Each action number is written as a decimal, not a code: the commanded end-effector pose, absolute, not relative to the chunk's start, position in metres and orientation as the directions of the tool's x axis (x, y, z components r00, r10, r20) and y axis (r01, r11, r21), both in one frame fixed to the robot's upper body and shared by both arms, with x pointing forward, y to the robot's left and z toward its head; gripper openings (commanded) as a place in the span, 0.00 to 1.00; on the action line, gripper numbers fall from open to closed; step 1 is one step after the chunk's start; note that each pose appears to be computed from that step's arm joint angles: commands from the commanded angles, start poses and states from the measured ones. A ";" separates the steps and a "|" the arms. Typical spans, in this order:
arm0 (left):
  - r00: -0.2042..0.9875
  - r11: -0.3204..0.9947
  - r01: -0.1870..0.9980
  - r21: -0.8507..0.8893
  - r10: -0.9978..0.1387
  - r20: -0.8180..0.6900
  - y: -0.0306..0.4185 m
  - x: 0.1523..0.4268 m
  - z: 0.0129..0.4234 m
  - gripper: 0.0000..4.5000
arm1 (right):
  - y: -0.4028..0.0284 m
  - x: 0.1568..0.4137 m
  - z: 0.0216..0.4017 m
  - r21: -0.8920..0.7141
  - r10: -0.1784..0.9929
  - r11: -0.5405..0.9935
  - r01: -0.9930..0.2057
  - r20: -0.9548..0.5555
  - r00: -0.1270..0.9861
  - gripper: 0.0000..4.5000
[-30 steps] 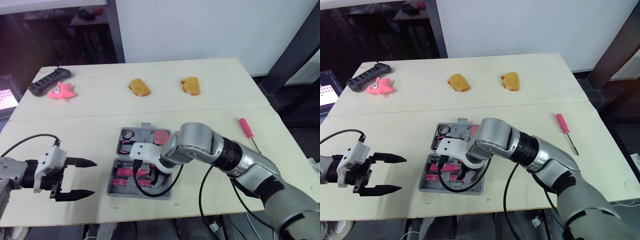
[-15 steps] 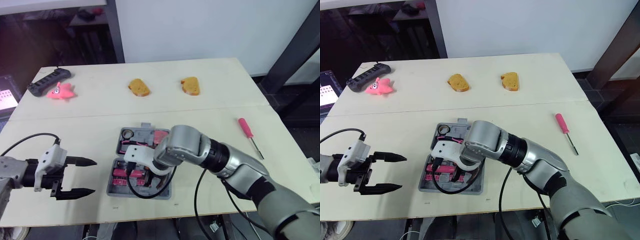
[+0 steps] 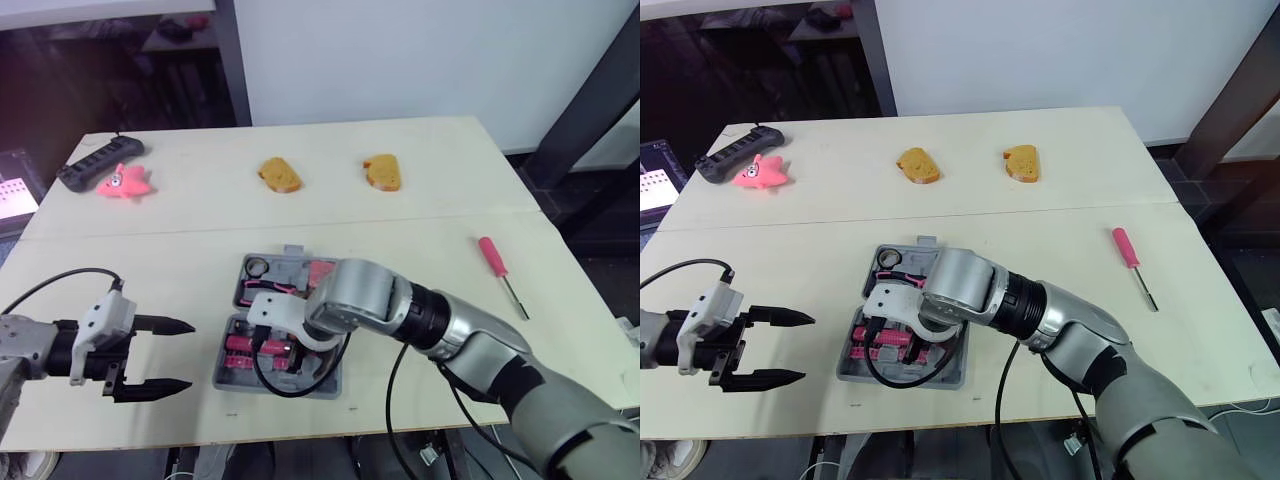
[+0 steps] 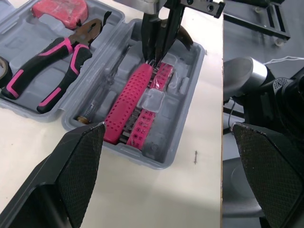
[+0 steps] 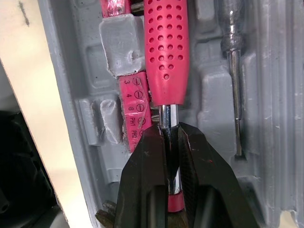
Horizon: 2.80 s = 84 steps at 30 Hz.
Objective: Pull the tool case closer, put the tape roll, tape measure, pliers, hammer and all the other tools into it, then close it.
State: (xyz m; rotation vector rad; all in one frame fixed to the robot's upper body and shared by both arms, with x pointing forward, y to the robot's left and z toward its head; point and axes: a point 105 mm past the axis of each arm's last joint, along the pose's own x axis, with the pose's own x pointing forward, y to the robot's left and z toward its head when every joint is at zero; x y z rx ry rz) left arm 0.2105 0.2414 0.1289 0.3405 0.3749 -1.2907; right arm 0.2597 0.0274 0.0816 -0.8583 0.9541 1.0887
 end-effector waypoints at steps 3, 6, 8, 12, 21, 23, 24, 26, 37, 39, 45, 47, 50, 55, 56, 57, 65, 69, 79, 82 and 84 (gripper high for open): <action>0.238 0.238 0.970 0.058 -0.864 -0.443 0.241 0.211 0.134 1.00 | 0.029 0.265 0.085 -0.146 0.330 0.245 -0.958 -0.917 0.224 0.00; 0.236 0.237 0.970 0.054 -0.865 -0.443 0.241 0.210 0.134 1.00 | 0.030 0.266 0.085 -0.150 0.335 0.243 -0.958 -0.914 0.228 0.00; 0.234 0.236 0.970 0.053 -0.866 -0.443 0.240 0.210 0.134 1.00 | 0.030 0.267 0.086 -0.156 0.339 0.243 -0.957 -0.911 0.235 0.00; 0.234 0.237 0.970 0.049 -0.867 -0.440 0.239 0.211 0.134 1.00 | 0.032 0.270 0.089 -0.165 0.352 0.247 -0.955 -0.903 0.247 0.00; 0.228 0.234 0.971 0.041 -0.869 -0.439 0.238 0.211 0.133 1.00 | 0.033 0.272 0.097 -0.172 0.371 0.249 -0.953 -0.892 0.258 0.69; 0.228 0.234 0.971 0.040 -0.870 -0.438 0.237 0.211 0.133 1.00 | 0.032 0.274 0.101 -0.175 0.379 0.257 -0.951 -0.886 0.266 0.90; 0.228 0.235 0.971 0.040 -0.870 -0.438 0.237 0.212 0.134 1.00 | 0.032 0.274 0.103 -0.176 0.383 0.260 -0.950 -0.884 0.268 0.90; 0.229 0.235 0.971 0.041 -0.870 -0.437 0.236 0.212 0.134 1.00 | 0.029 0.277 0.109 -0.180 0.390 0.274 -0.945 -0.877 0.281 0.90; 0.232 0.237 0.971 0.043 -0.871 -0.434 0.235 0.218 0.136 1.00 | 0.034 0.279 0.137 -0.127 0.573 0.345 -0.930 -0.756 0.317 0.78; 0.233 0.238 0.970 0.044 -0.871 -0.433 0.234 0.219 0.136 1.00 | 0.038 0.275 0.141 -0.117 0.625 0.323 -0.939 -0.719 0.304 0.60; 0.237 0.241 0.969 0.046 -0.870 -0.433 0.234 0.221 0.137 1.00 | 0.044 0.271 0.133 -0.159 0.740 0.308 -0.938 -0.580 0.341 0.00; 0.238 0.242 0.969 0.047 -0.869 -0.433 0.234 0.222 0.137 1.00 | 0.047 0.268 0.124 -0.127 0.771 0.309 -0.943 -0.548 0.326 0.00; 0.240 0.243 0.969 0.048 -0.869 -0.433 0.234 0.223 0.137 1.00 | 0.048 0.271 0.112 -0.118 0.783 0.326 -0.938 -0.522 0.338 0.00; 0.240 0.244 0.969 0.049 -0.869 -0.433 0.234 0.223 0.137 1.00 | 0.049 0.265 0.100 -0.099 0.792 0.305 -0.947 -0.526 0.310 0.00; 0.241 0.244 0.969 0.049 -0.869 -0.433 0.234 0.223 0.137 1.00 | 0.049 0.265 0.099 -0.099 0.792 0.304 -0.947 -0.527 0.309 0.00; 0.241 0.244 0.969 0.049 -0.869 -0.433 0.234 0.223 0.137 1.00 | 0.048 0.265 0.096 -0.098 0.788 0.306 -0.947 -0.532 0.310 0.00; 0.241 0.244 0.969 0.049 -0.868 -0.434 0.234 0.222 0.138 1.00 | 0.040 0.268 0.079 -0.082 0.759 0.333 -0.939 -0.567 0.319 0.00; 0.241 0.245 0.968 0.048 -0.868 -0.433 0.234 0.222 0.138 1.00 | 0.037 0.270 0.076 -0.080 0.755 0.346 -0.935 -0.568 0.327 0.00; 0.242 0.246 0.968 0.047 -0.867 -0.436 0.235 0.222 0.138 1.00 | 0.045 0.271 0.088 -0.055 0.801 0.350 -0.935 -0.500 0.329 0.00; 0.243 0.248 0.968 0.047 -0.866 -0.437 0.235 0.222 0.138 1.00 | 0.041 0.272 0.080 -0.058 0.777 0.364 -0.930 -0.532 0.337 0.00; 0.244 0.249 0.967 0.047 -0.866 -0.437 0.235 0.222 0.138 1.00 | 0.037 0.272 0.074 -0.054 0.760 0.373 -0.926 -0.555 0.339 0.00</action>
